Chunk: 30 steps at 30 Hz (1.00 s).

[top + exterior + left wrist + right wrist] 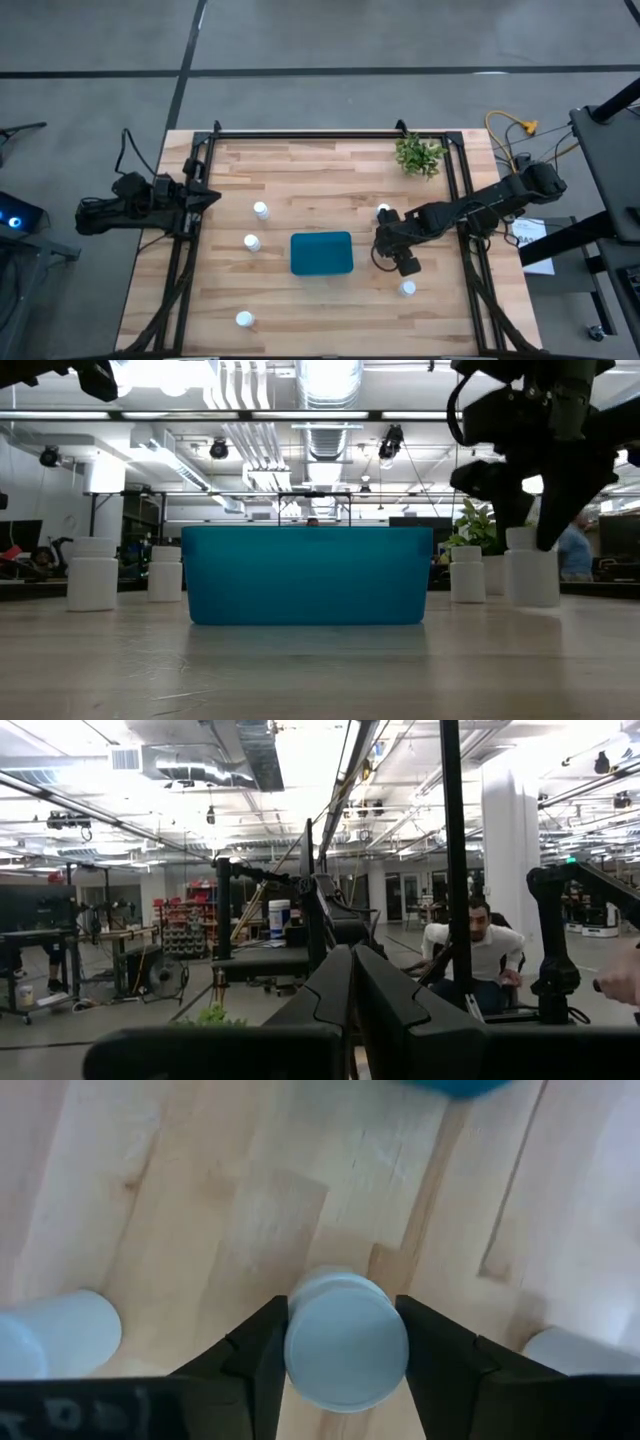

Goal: Pick and place pill bottles into a basket
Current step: Put the medicine bottle into the blue bin

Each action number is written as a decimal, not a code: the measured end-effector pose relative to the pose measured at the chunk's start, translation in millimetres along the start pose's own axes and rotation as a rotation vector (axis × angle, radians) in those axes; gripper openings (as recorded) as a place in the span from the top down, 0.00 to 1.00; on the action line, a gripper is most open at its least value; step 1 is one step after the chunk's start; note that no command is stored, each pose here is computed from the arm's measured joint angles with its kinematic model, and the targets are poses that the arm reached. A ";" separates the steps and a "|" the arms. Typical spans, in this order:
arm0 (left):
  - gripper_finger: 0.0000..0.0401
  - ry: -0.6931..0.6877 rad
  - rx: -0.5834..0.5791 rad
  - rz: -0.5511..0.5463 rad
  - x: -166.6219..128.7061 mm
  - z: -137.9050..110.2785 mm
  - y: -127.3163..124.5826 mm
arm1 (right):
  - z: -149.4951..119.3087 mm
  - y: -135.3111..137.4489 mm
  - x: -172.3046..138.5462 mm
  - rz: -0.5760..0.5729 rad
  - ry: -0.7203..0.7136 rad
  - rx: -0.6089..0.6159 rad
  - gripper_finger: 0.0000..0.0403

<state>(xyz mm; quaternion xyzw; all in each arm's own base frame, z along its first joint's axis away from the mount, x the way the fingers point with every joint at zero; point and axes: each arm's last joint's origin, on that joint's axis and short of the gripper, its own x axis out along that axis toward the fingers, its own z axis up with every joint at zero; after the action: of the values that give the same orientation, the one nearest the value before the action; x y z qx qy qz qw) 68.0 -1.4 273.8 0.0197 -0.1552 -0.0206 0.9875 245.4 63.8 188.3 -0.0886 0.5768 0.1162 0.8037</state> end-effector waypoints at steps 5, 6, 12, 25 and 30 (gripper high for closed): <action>1.00 -0.001 0.000 0.000 0.0 0.1 0.0 | 9.5 -0.3 -12.0 -0.001 -0.009 -0.022 0.62; 1.00 -0.001 0.000 0.000 0.0 0.1 0.0 | 12.6 -0.4 -15.4 -0.001 -0.018 -0.025 0.62; 1.00 0.000 0.000 0.000 0.0 0.0 0.0 | 31.7 -1.1 -38.8 -0.008 -0.071 -0.058 0.62; 1.00 -0.001 0.000 0.000 0.1 0.1 0.0 | 68.3 -12.8 -75.8 -0.029 -0.101 -0.125 0.62; 1.00 -0.003 0.000 0.000 0.0 0.2 0.0 | 87.1 -20.4 -64.2 -0.022 -0.033 -0.163 0.62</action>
<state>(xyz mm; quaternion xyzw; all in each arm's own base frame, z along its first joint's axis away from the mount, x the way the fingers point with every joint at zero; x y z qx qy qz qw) 68.0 -1.4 274.0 0.0195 -0.1565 -0.0207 0.9873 310.5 63.0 277.2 -0.1580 0.5510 0.1551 0.8046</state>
